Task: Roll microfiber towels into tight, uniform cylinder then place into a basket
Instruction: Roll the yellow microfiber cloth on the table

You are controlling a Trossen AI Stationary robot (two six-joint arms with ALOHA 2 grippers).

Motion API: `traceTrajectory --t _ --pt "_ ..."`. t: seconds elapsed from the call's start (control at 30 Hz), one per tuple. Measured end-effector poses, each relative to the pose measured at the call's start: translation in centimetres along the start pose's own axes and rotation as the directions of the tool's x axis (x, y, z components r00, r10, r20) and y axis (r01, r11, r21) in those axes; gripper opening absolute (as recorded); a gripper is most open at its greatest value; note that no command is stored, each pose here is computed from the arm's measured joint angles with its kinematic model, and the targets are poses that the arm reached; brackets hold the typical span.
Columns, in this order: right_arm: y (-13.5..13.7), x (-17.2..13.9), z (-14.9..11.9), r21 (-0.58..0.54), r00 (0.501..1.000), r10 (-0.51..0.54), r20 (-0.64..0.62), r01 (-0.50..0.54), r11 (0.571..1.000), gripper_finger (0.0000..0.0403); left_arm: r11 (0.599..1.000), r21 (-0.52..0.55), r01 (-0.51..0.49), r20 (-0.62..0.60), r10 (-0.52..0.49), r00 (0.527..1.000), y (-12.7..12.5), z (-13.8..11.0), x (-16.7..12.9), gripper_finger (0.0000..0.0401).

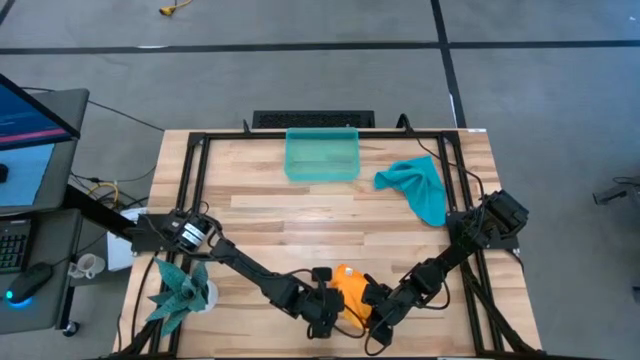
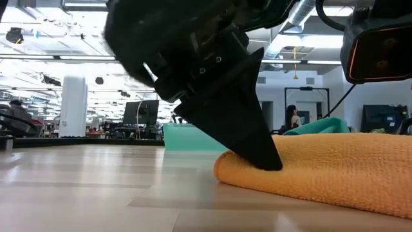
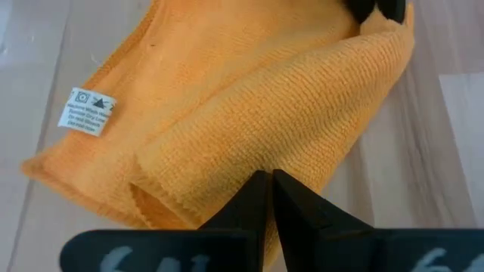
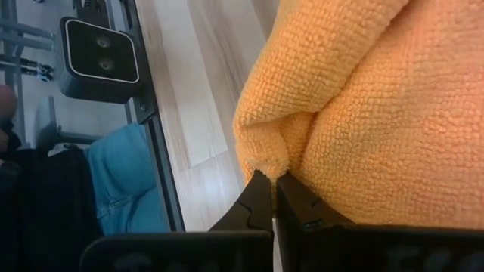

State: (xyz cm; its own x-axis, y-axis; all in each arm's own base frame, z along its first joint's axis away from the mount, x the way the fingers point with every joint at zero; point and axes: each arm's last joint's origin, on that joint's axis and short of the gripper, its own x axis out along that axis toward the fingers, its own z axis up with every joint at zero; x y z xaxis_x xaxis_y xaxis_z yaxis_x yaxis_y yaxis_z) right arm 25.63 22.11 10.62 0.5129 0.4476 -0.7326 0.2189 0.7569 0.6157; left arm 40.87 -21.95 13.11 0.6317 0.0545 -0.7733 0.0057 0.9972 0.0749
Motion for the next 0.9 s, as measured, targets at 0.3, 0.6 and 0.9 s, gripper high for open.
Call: traceTrajectory --t 0.3,0.6,0.9 --pt "0.0 0.0 0.0 -0.008 1.0 -0.008 -0.005 0.008 1.0 0.0012 0.984 0.131 -0.124 0.134 0.107 0.985 -1.4 1.2 -4.2 0.002" --pt "-0.1 0.0 -0.1 -0.017 1.0 -0.016 -0.008 0.015 1.0 0.0012 0.995 0.096 -0.034 0.112 0.023 0.993 0.9 2.6 -3.2 0.002" --pt "-0.2 0.0 -0.1 -0.028 1.0 -0.023 -0.012 0.023 0.999 0.0013 0.998 0.062 0.022 -0.05 -0.019 0.999 1.6 0.6 -0.6 0.002"
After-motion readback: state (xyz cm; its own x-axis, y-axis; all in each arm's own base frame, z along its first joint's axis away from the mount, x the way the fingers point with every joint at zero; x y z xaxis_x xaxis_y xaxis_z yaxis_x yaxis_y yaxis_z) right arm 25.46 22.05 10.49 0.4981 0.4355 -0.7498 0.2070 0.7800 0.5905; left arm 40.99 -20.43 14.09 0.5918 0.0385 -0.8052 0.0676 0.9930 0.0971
